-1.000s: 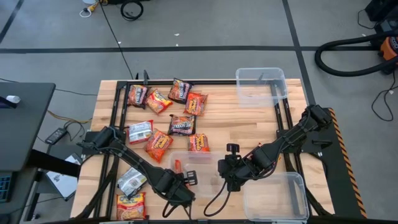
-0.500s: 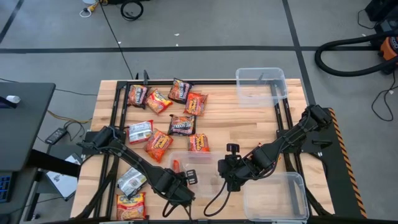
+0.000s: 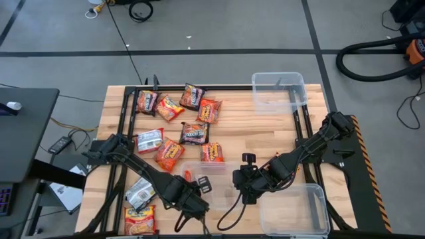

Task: Sort Maruchan noodles
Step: Put the orange noodle pack into the bottom left transparent bin

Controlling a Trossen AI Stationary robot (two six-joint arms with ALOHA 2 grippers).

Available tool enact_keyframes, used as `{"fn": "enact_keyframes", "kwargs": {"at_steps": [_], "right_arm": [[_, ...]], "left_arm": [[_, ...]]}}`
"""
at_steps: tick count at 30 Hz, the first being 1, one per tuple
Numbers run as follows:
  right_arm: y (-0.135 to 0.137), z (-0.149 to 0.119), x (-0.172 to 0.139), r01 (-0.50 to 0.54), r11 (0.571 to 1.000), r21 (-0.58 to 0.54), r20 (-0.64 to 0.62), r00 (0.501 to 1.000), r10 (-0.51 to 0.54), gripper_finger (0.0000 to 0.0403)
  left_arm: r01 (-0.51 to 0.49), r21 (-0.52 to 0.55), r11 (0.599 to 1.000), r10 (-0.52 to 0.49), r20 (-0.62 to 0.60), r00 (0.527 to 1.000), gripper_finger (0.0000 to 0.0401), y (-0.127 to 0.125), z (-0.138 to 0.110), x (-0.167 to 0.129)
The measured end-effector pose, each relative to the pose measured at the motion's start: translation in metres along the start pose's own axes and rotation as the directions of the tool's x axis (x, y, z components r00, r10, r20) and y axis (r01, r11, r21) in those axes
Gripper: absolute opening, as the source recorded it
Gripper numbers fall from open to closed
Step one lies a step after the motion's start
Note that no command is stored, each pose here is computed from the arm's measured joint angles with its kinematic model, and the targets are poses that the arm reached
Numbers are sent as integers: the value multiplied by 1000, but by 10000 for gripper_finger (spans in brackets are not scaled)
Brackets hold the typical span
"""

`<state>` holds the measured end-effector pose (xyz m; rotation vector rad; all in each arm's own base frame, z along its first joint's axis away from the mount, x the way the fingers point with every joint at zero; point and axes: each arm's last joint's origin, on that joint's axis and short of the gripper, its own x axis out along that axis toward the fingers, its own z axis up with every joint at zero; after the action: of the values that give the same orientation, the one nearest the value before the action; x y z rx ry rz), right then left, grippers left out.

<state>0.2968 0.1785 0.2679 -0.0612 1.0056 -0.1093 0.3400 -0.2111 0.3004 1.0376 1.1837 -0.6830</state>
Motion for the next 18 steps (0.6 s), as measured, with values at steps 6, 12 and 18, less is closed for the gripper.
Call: {"fn": "enact_keyframes", "kwargs": {"at_steps": [6,12,18], "right_arm": [[-7,6,-20,-14,1000,-12,84,996,15,136],[-24,9,-44,43,999,4,169,985,-43,136],[-44,4,-54,106,992,65,123,986,-113,136]], "left_arm": [[-40,-346,937,73,84,994,111,35,-41,-42],[-80,-611,787,146,59,988,88,64,-103,-59],[-100,-757,646,252,88,964,59,105,-152,-44]]}}
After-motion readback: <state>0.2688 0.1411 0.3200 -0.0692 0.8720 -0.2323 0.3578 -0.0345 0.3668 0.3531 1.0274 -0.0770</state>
